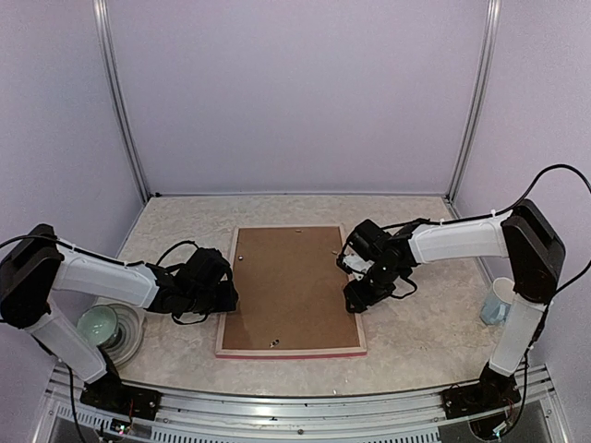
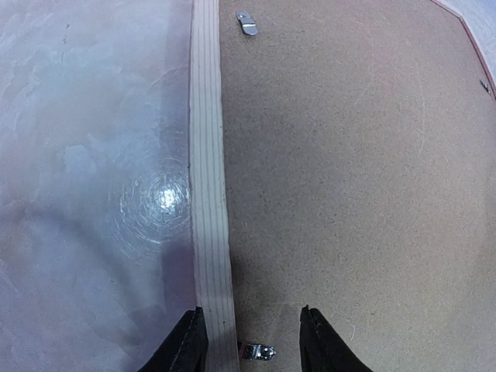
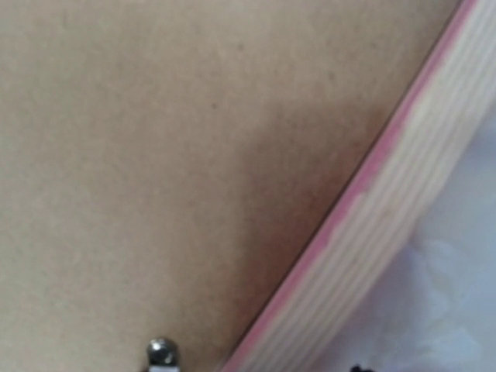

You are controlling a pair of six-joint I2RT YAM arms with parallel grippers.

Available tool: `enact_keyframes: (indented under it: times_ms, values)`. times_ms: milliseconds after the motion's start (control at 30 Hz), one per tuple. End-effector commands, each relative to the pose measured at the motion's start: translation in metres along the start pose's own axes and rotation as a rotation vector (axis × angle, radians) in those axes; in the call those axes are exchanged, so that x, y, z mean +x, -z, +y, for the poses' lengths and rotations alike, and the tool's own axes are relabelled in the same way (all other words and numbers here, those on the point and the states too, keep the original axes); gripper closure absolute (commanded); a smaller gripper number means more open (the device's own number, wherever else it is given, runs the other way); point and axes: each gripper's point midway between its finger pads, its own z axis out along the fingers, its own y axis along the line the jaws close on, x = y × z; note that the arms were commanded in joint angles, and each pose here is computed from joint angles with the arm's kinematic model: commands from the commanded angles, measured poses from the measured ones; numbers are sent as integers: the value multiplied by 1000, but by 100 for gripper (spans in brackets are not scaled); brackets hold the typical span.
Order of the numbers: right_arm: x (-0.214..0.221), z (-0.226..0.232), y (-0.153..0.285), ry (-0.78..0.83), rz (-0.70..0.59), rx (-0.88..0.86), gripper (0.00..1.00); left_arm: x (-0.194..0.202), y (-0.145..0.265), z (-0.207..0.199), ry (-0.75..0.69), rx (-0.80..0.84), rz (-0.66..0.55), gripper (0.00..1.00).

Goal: Put the photo into the frame
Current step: Press the fastener onto the backboard.

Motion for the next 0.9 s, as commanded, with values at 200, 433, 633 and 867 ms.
enact_keyframes:
  times_ms: [200, 433, 633, 867]
  values:
    - [9, -12, -16, -6, 41, 49, 45, 25, -5, 11, -10, -24, 79, 58]
    - [12, -19, -20, -5, 53, 94, 49, 26, -5, 10, -9, -20, 81, 58]
    - [4, -18, -11, -5, 22, 92, 54, 27, -6, 9, -10, -16, 86, 58]
    - [3, -14, -13, -11, 20, 67, 60, 25, -4, 8, -11, -11, 83, 58]
